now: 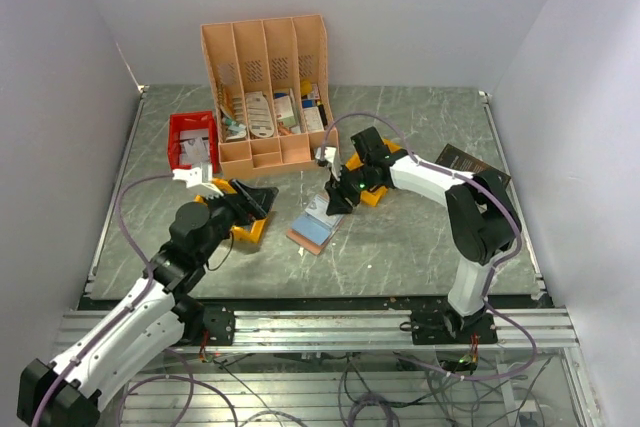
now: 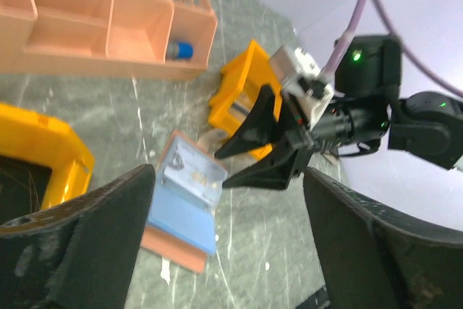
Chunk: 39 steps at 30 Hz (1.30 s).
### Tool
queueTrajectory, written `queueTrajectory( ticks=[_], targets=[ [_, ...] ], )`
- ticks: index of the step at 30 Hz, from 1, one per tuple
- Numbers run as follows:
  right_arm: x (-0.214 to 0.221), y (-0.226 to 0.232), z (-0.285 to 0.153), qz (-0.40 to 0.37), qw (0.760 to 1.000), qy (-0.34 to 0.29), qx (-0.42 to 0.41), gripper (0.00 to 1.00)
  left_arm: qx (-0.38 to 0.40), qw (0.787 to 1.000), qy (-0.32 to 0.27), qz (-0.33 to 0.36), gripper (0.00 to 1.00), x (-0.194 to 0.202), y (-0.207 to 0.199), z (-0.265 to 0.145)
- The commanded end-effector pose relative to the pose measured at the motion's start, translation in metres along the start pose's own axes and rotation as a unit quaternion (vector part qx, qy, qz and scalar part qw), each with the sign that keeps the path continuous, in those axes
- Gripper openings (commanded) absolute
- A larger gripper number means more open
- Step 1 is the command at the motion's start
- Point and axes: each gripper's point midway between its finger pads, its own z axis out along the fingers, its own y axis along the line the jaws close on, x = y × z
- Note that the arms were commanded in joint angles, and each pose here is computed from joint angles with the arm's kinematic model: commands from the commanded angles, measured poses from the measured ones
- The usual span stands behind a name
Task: Put the credit cards into the card holder
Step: Insert the credit card into the card holder, then close the card holder at the center of the board.
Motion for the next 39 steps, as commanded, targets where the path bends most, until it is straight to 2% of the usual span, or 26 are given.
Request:
queueTrajectory(
  ticks=[1, 4, 8, 16, 21, 25, 33, 39],
  targets=[
    [0.014, -0.011, 0.001, 0.030, 0.999, 0.030, 0.025, 0.45, -0.002, 0.996, 0.080, -0.044, 0.88, 0.047, 0.014, 0.000],
    [0.019, -0.020, 0.004, 0.042, 0.997, 0.041, 0.041, 0.41, 0.021, 0.987, 0.130, -0.091, 0.71, 0.076, 0.008, -0.001],
    [0.024, -0.030, 0.006, 0.058, 0.995, 0.052, 0.064, 0.31, -0.008, 0.979, 0.170, -0.111, 0.62, 0.108, 0.016, -0.010],
    [0.038, -0.037, 0.008, 0.082, 0.992, 0.071, 0.065, 0.23, -0.092, 0.964, 0.224, -0.114, 0.41, 0.161, 0.048, -0.024],
    [0.046, -0.035, 0.010, 0.087, 0.991, 0.086, 0.055, 0.20, -0.102, 0.958, 0.250, -0.093, 0.43, 0.184, 0.051, -0.016],
    [0.050, -0.033, 0.011, 0.091, 0.991, 0.091, 0.047, 0.18, -0.102, 0.956, 0.257, -0.098, 0.50, 0.196, 0.051, -0.011],
    [0.055, -0.028, 0.014, 0.099, 0.990, 0.095, 0.034, 0.17, -0.106, 0.964, 0.206, -0.132, 0.63, 0.192, 0.058, -0.004],
    [0.057, -0.023, 0.016, 0.107, 0.990, 0.095, 0.020, 0.17, -0.118, 0.965, 0.171, -0.159, 0.69, 0.185, 0.063, 0.001]
  ],
)
